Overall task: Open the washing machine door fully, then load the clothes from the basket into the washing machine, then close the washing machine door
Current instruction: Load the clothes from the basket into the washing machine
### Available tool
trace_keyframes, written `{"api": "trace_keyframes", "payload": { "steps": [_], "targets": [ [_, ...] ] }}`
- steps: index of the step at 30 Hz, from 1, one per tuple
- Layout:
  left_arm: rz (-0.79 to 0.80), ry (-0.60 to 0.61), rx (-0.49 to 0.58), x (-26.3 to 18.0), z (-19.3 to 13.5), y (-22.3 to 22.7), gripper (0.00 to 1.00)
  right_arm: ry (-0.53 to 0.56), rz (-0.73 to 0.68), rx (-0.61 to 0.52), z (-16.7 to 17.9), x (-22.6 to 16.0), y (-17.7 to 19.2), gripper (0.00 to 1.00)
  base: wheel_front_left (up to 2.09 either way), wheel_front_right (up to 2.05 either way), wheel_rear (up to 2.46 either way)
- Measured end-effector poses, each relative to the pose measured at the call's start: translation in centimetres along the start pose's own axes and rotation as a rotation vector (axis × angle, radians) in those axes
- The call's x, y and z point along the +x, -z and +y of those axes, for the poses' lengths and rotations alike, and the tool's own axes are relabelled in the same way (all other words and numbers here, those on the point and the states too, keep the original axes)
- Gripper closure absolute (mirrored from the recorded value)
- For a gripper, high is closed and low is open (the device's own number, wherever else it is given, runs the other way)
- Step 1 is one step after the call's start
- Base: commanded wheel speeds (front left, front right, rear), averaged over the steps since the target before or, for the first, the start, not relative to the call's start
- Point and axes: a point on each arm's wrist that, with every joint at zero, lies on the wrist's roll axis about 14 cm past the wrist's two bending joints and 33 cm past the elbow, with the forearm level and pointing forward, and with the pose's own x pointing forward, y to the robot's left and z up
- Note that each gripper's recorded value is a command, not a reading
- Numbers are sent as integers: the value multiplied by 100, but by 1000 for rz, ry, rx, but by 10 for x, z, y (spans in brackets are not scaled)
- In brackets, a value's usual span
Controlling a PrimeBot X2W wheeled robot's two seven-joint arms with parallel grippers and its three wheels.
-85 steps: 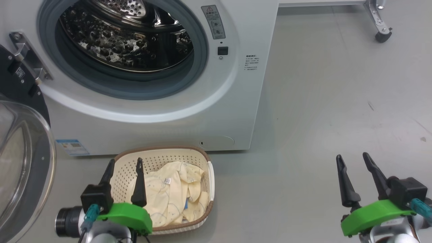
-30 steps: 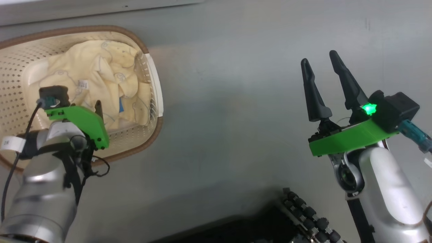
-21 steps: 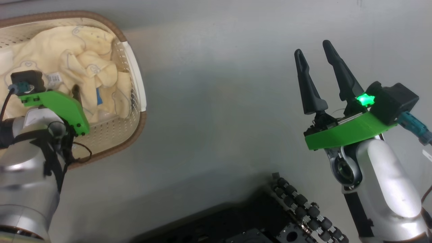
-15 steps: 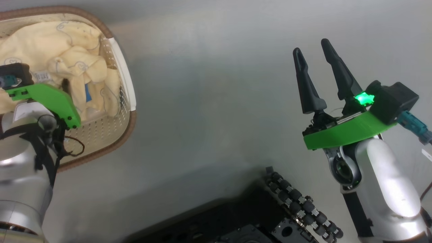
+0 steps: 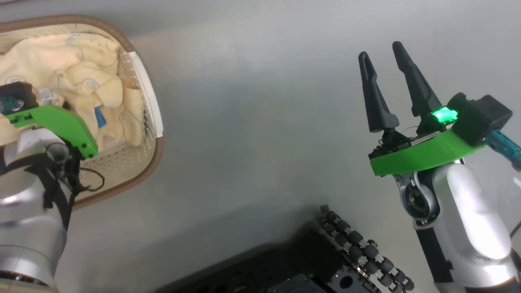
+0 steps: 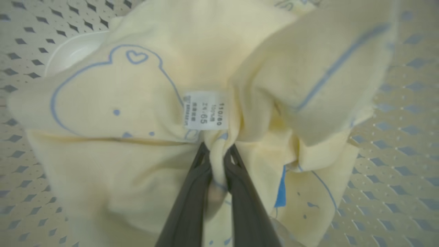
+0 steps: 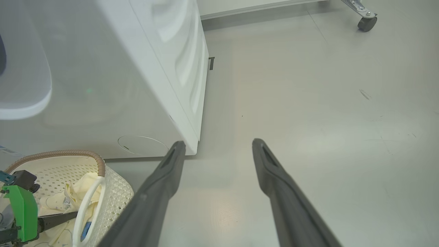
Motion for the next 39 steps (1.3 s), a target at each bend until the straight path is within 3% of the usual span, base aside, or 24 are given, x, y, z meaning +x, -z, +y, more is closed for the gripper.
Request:
{"api": "trace_keyframes", "payload": {
  "steps": [19, 25, 39],
  "targets": [
    [-329, -38, 75, -93, -15, -57, 100, 1, -112, -32, 8, -28, -50, 0, 0, 0, 0],
    [-535, -25, 118, -147, -34, -101, 100, -2, -156, -43, 12, -48, -68, 0, 0, 0, 0],
    [-880, -83, 196, -280, -48, -126, 100, -23, -257, -51, 25, -95, -110, 0, 0, 0, 0]
  ]
}}
